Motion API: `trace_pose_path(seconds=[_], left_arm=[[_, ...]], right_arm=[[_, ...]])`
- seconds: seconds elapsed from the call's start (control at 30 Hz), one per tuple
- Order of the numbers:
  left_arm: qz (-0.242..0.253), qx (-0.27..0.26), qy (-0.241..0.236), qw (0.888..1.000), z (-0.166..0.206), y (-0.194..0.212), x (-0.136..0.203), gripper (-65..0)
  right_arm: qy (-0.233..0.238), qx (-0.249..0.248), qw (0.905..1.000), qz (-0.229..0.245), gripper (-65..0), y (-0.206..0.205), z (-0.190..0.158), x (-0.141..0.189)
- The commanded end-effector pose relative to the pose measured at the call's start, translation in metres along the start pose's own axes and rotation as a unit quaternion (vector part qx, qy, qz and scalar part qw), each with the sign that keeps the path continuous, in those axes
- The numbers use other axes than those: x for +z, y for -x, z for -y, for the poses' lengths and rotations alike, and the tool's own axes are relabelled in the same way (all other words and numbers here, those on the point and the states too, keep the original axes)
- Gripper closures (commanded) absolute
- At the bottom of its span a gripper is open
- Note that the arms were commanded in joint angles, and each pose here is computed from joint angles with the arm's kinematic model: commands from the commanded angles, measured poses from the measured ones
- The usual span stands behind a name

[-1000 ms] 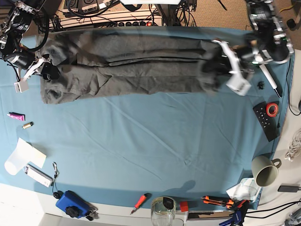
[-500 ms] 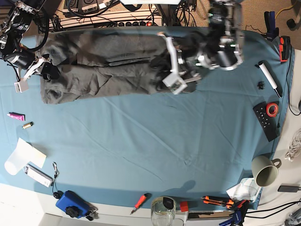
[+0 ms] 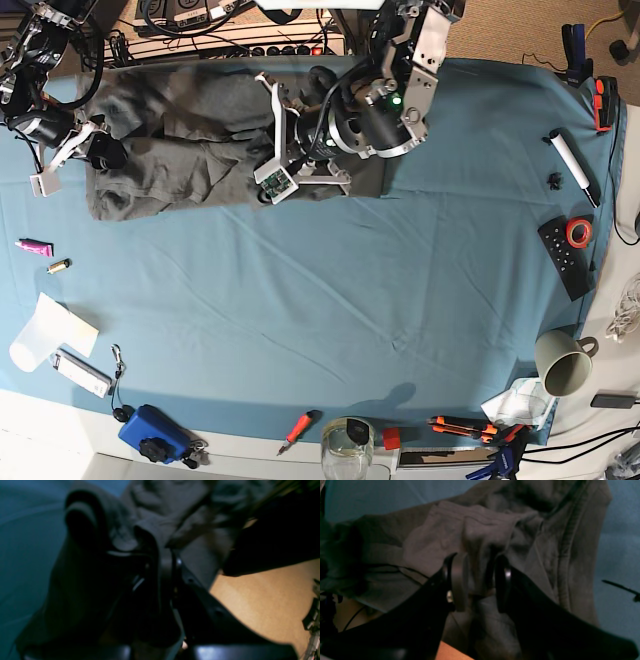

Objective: Fold the T-shirt properly
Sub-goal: 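Drag the strip end with the left gripper toward the right gripper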

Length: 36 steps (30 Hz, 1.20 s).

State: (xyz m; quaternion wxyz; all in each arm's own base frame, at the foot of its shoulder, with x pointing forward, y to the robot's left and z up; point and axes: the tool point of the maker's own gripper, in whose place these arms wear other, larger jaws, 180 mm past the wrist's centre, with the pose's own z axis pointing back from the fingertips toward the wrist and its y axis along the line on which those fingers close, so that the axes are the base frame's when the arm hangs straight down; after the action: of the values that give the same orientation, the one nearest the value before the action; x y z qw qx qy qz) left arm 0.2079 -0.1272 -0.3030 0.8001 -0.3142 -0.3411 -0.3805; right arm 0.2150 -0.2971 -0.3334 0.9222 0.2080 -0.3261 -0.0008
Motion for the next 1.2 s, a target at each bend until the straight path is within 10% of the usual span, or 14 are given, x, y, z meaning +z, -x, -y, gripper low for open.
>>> trace_pose_path(seconds=[0.0,0.33,0.47,0.57,0.77,1.07,1.17], left_arm=[[0.036,-0.004,0.012,0.999,0.008,-0.021,-0.001,0.0],[0.053,-0.021,0.020,0.998,0.006,-0.029,-0.006,0.0],[0.078,-0.029,0.026,0.996,0.009,-0.038,-0.005,-24.4],[0.079,-0.028,0.028,0.996,0.009,-0.038,-0.005,-29.7],[0.052,-0.028,0.023,0.998,0.008,-0.030,-0.004,-28.6],[-0.029,-0.002,-0.057,0.998,-0.018,-0.005,0.007,-0.1],[-0.064,0.000,-0.106,0.992,-0.038,0.013,0.013,0.0]], right_arm=[[0.002,0.016,0.9996,0.022,-18.5,-0.017,0.000,0.007],[0.002,0.016,0.9996,0.022,-18.5,-0.017,0.000,0.007],[0.002,0.016,0.9996,0.022,-18.5,-0.017,0.000,0.007],[0.002,0.016,0.9996,0.022,-18.5,-0.017,0.000,0.007],[0.002,0.016,0.9996,0.022,-18.5,-0.017,0.000,0.007],[-0.005,0.015,0.9995,0.028,-18.5,-0.019,-0.003,0.008],[-0.024,0.017,0.9987,0.041,-18.5,-0.024,-0.010,0.008]])
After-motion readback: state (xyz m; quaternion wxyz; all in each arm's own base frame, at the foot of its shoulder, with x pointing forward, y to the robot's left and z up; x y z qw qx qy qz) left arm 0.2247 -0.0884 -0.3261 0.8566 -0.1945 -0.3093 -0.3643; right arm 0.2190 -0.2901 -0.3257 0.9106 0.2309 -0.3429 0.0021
